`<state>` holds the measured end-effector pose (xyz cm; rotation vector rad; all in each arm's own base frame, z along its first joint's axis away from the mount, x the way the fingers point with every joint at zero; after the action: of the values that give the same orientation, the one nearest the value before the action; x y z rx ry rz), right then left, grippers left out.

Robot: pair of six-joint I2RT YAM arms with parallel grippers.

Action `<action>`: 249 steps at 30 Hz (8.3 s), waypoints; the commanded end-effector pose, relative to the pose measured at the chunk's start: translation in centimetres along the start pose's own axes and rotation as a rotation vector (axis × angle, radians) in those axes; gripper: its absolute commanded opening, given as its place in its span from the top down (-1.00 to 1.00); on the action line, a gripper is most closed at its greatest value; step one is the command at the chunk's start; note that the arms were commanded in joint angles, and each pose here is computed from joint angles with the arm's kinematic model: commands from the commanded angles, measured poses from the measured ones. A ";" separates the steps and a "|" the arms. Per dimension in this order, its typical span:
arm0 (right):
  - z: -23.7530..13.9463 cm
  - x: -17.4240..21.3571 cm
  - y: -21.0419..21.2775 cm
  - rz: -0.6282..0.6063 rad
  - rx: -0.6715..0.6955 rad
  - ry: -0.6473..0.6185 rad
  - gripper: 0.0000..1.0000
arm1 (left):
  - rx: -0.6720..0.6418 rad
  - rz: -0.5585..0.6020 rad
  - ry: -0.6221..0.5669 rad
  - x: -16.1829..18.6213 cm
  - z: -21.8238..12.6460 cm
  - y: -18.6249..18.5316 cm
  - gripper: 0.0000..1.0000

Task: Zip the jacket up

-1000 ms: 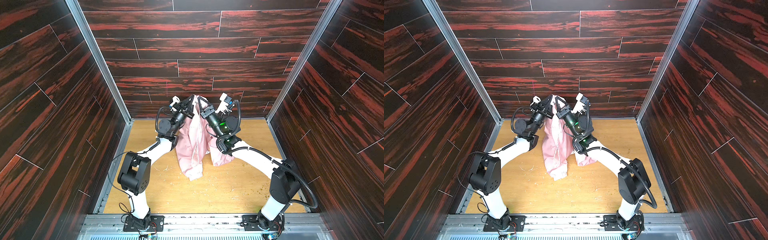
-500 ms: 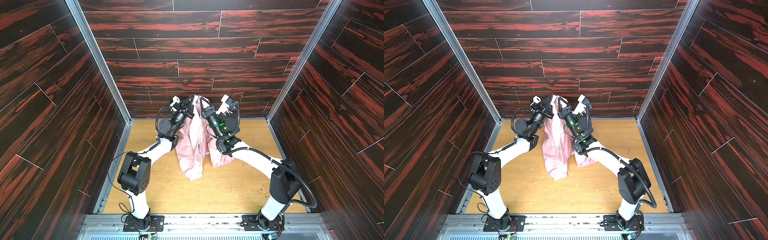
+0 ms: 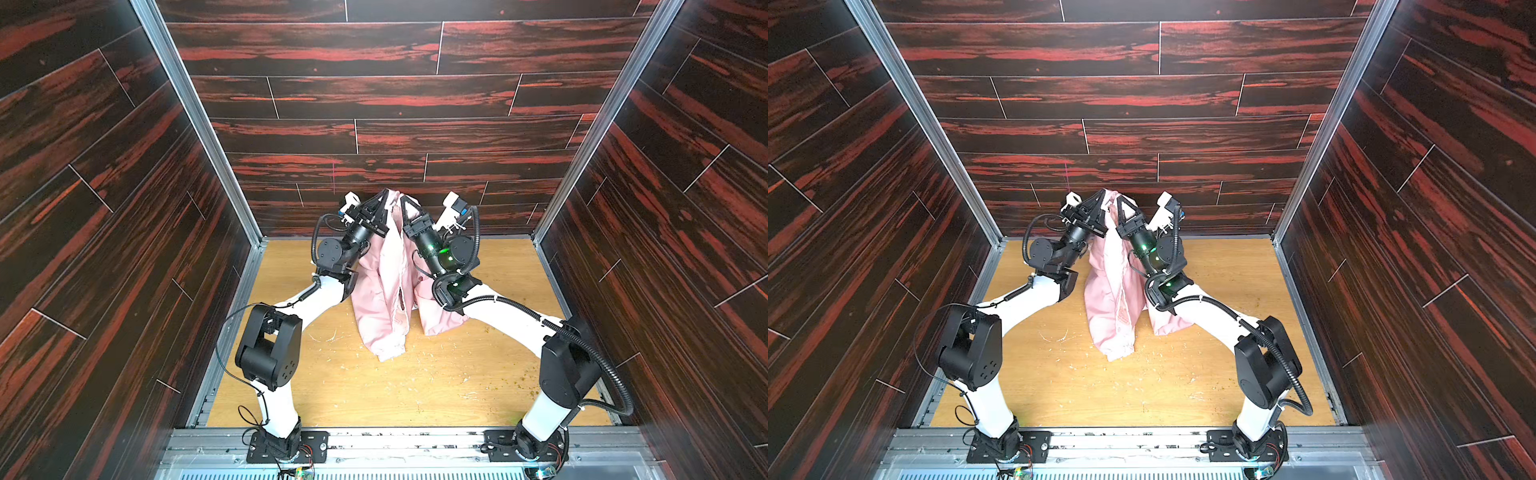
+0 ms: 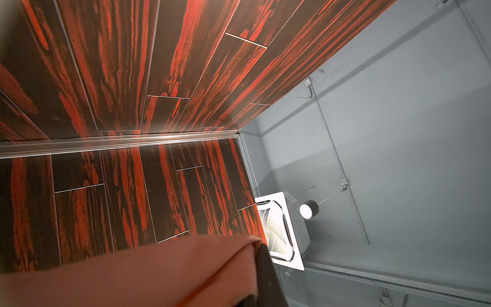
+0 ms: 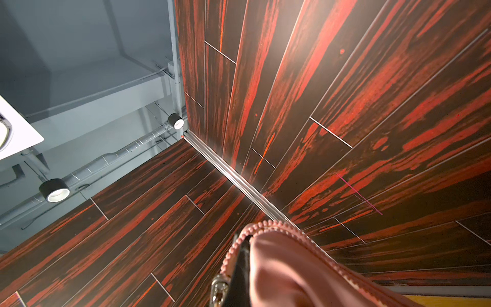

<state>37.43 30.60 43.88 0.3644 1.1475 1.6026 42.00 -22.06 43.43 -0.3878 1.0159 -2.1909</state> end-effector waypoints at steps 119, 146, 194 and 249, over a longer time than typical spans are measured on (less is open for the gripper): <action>0.9 -0.4 4.0 -0.013 -0.127 -0.047 1.00 | 0.148 0.010 0.002 0.7 1.5 -3.5 1.00; 1.2 -0.6 4.2 -0.015 -0.132 -0.060 1.00 | 0.145 0.005 0.002 0.7 1.5 -3.3 1.00; 0.5 -1.6 4.2 -0.054 -0.081 -0.107 1.00 | 0.156 0.003 -0.002 0.5 1.9 -3.3 1.00; 0.3 -1.5 5.5 -0.068 -0.128 -0.108 1.00 | 0.167 -0.009 -0.014 0.4 2.4 -3.0 1.00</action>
<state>36.67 30.33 46.69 0.3346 1.0458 1.5164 43.04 -22.72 44.78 -0.4154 0.9248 -2.2168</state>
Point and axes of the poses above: each gripper's point midway between its finger pads, its own z axis out along the fingers, its own y axis along the line the jaws close on, x = y × z, the point moved 5 cm from there along -z, back along the fingers, and after that the axes turned 10 degrees about z, right-handed, at the moved point
